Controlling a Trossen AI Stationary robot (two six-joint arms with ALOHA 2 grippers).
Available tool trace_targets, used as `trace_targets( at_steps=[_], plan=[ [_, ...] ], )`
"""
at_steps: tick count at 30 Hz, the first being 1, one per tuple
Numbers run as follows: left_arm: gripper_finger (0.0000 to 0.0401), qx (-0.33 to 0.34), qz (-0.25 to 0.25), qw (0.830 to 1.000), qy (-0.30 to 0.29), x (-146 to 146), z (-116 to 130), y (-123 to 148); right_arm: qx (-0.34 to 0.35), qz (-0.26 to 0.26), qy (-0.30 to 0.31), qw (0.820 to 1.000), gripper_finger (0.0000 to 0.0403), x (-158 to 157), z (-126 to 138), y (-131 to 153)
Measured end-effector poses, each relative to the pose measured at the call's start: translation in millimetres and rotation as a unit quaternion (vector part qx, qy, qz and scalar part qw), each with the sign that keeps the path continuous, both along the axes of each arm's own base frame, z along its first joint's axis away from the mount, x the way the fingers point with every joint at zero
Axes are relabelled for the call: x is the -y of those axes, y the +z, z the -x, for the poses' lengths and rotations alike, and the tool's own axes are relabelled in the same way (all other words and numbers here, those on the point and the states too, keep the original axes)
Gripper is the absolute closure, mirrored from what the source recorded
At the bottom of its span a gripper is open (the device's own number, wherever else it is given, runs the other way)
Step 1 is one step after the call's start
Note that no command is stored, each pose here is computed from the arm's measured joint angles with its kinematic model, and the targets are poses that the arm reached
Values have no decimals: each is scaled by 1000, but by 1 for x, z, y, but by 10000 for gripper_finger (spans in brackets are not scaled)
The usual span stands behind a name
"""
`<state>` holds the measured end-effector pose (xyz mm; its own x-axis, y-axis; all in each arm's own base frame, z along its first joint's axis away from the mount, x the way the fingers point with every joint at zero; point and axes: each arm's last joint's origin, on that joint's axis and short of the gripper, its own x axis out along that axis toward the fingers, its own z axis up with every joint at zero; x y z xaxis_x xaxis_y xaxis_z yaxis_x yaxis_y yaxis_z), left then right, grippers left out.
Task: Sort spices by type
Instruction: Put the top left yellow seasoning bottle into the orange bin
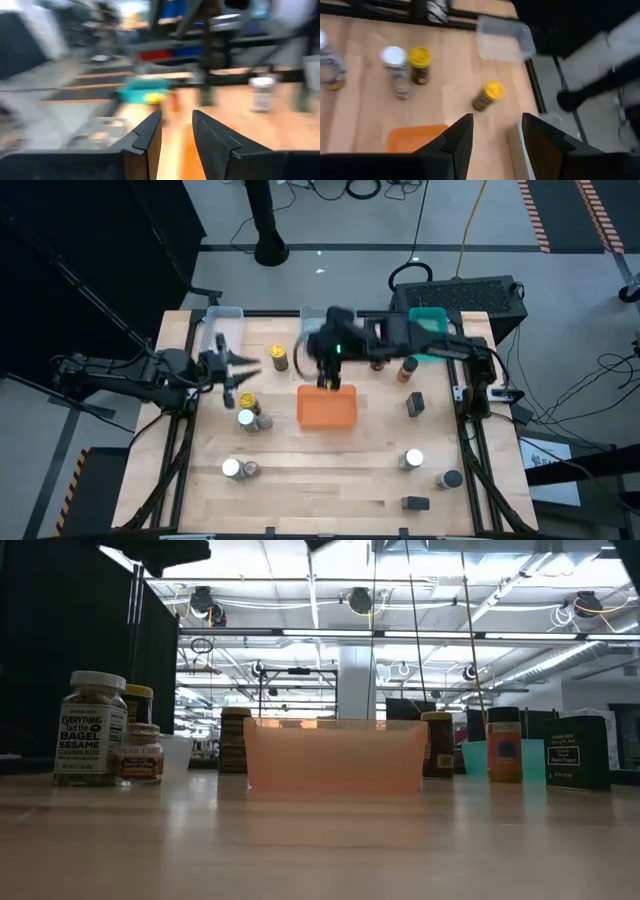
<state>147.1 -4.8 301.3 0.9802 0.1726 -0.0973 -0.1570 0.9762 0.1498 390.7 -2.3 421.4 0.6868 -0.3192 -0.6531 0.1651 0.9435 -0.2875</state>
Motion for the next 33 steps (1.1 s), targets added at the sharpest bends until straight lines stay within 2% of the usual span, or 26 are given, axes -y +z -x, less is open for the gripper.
trace_targets(
  at_steps=[2,5,9,11,13,17,20,24,27,31,33],
  plan=[
    [286,4,33,999,-32,4,-2,0,-2,17,13,1000,256,-16,0,-11],
    [286,0,61,997,-54,10,-5,-2,-7,52,-8,999,259,-25,9,-36],
    [286,-24,71,994,-75,22,-12,-9,29,47,-41,998,259,-24,42,-68],
    [286,-37,68,996,-54,28,-18,-13,59,38,-57,996,259,-21,68,-80],
    [286,-50,69,996,-9,30,-24,-19,96,53,-101,989,259,-16,95,-89],
    [286,-73,65,993,65,31,-35,-31,182,91,-192,960,259,-2,137,-95],
    [286,-97,63,988,98,24,-43,-30,241,83,-212,944,259,5,156,-92],
    [286,-144,71,977,138,7,-56,-16,262,79,-231,934,259,13,170,-91],
    [286,-206,91,966,124,-7,-66,-12,263,80,-238,932,259,17,171,-91],
    [286,-289,133,944,89,-27,-78,-27,254,81,-237,934,259,17,169,-94],
    [286,-322,113,935,94,-37,-82,-37,254,76,-236,935,259,17,167,-95]
  ],
)
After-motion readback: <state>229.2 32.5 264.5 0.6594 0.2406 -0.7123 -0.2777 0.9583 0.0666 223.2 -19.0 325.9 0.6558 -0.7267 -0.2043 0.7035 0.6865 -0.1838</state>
